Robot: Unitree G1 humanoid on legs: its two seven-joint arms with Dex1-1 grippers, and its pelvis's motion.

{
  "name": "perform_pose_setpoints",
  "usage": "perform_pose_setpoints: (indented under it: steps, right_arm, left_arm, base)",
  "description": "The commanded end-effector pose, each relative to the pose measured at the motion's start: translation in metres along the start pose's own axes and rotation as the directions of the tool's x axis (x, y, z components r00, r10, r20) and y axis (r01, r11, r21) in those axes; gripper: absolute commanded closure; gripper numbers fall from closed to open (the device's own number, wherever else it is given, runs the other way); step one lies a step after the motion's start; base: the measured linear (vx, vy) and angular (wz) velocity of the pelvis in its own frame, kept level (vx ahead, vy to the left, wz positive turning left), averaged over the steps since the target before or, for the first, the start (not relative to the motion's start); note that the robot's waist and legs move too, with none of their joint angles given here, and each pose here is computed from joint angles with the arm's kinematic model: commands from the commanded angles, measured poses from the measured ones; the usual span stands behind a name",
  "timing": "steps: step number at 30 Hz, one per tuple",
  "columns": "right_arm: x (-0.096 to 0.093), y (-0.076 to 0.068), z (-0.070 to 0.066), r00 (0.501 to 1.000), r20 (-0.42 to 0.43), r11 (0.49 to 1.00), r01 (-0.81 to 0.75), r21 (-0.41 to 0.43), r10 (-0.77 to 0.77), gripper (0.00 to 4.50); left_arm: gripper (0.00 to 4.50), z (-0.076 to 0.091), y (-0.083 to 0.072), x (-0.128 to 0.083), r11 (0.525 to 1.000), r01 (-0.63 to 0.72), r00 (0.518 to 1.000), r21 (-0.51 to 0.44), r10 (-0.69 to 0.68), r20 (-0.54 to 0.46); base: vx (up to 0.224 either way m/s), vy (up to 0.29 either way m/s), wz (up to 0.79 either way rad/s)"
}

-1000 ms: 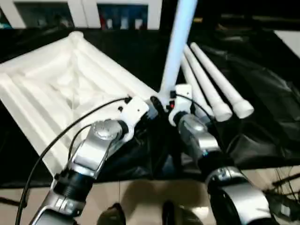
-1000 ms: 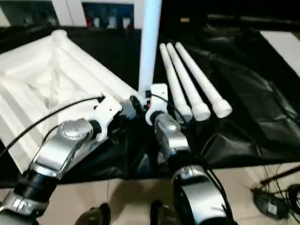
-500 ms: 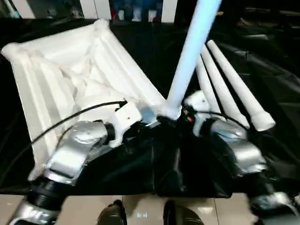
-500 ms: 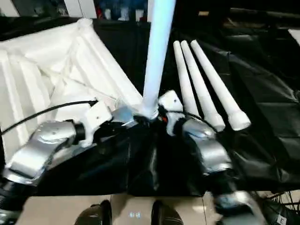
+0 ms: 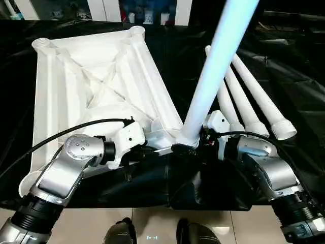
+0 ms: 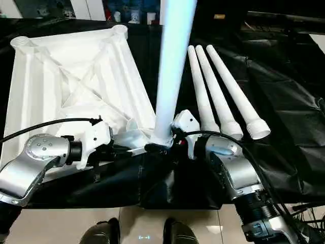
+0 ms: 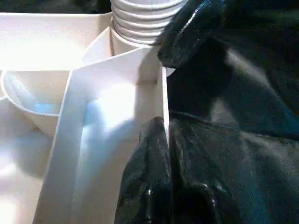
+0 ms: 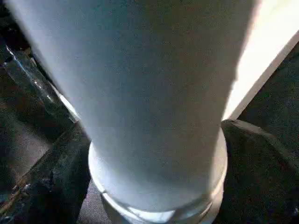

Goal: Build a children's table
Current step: Rotate leg to tighten

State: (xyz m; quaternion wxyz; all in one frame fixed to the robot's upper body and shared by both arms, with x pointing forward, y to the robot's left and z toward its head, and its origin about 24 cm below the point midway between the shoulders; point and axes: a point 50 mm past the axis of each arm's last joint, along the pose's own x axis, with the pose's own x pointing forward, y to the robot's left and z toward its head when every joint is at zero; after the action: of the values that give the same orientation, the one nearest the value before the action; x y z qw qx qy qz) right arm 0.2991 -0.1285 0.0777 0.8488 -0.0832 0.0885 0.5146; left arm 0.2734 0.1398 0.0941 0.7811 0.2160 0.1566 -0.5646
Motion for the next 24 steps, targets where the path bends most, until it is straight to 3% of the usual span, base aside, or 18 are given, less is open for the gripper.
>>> perform_pose_setpoints:
  steps: [1, 20, 24]
  right_arm:
    - [0.001, 0.002, 0.007, 0.999, 0.01, 0.999, -0.033, -0.022, 0.033, 0.18]
    - [0.003, 0.008, 0.001, 0.998, 0.007, 0.998, -0.057, 0.018, 0.057, 1.23]
    - [0.009, 0.006, -0.007, 1.0, 0.014, 0.997, 0.016, 0.072, -0.017, 1.41]
  left_arm:
    - [4.5, -0.002, -0.012, 0.008, 0.995, 0.095, 0.995, -0.02, -0.095, 0.032]
    - [4.5, -0.004, -0.014, 0.008, 0.994, 0.102, 0.994, -0.025, -0.101, 0.031]
    - [4.5, -0.008, -0.01, 0.011, 0.997, 0.049, 0.999, -0.059, -0.048, 0.015]
  base:
    - [0.0, 0.0, 0.0]
    - [0.0, 0.0, 0.0]
    - [0.0, 0.0, 0.0]
